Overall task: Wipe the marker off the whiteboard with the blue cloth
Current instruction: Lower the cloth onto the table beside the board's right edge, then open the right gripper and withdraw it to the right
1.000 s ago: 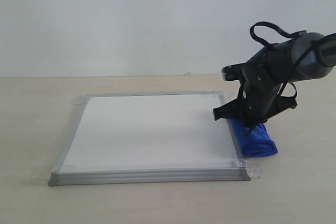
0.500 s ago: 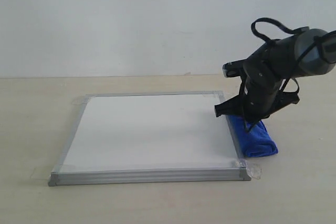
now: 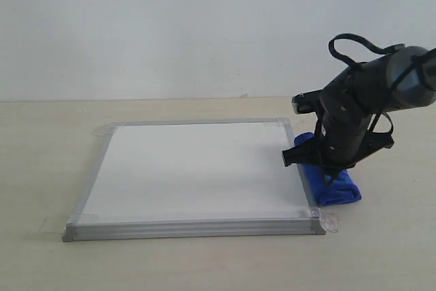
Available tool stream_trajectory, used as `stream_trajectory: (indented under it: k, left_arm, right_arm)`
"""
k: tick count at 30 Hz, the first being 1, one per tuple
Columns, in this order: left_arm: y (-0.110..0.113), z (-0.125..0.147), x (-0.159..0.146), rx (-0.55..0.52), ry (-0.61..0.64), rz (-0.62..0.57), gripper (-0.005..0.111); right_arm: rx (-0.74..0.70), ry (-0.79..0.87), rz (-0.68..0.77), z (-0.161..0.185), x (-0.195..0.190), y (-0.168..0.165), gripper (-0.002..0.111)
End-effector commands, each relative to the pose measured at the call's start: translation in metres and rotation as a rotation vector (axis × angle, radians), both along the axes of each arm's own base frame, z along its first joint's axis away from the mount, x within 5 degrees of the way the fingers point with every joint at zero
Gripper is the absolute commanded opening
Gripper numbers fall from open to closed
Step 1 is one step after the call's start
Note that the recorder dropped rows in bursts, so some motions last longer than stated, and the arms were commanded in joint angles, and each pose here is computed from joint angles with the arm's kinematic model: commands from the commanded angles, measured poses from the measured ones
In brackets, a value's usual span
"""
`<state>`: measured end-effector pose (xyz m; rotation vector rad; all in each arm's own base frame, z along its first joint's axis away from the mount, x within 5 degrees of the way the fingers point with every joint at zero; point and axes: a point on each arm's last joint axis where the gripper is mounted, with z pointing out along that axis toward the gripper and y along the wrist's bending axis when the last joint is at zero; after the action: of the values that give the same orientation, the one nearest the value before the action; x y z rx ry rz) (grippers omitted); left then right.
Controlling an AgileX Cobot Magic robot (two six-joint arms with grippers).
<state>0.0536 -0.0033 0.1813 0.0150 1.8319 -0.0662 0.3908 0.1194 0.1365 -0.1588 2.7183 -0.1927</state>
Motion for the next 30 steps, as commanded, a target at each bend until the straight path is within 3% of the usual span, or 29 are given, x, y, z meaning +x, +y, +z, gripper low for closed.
stream_trajectory:
  k: [1,6,9,16,20,30]
  left_arm:
    - [0.0,0.001,0.0,-0.009,-0.01,-0.001,0.004]
    - [0.0,0.001,0.0,-0.009,-0.01,-0.001,0.004]
    - [0.0,0.001,0.0,-0.009,-0.01,-0.001,0.004]
    - [0.0,0.001,0.0,-0.009,-0.01,-0.001,0.004]
    - [0.0,0.001,0.0,-0.009,-0.01,-0.001,0.004]
    - [0.0,0.001,0.0,-0.009,-0.01,-0.001,0.004]
  right_arm:
    - [-0.034,-0.022,0.009,0.041,-0.011,-0.006,0.0]
    - [-0.004,-0.13,0.086,0.106,-0.041,0.005,0.0]
    - [0.05,-0.21,0.172,0.12,-0.069,0.016,0.0]
    - [0.195,-0.272,0.253,0.107,-0.133,0.022,0.0]
    - [0.22,-0.203,0.146,0.097,-0.154,0.009,0.0]
    - [0.203,-0.172,0.122,0.093,-0.16,0.005,0.0]
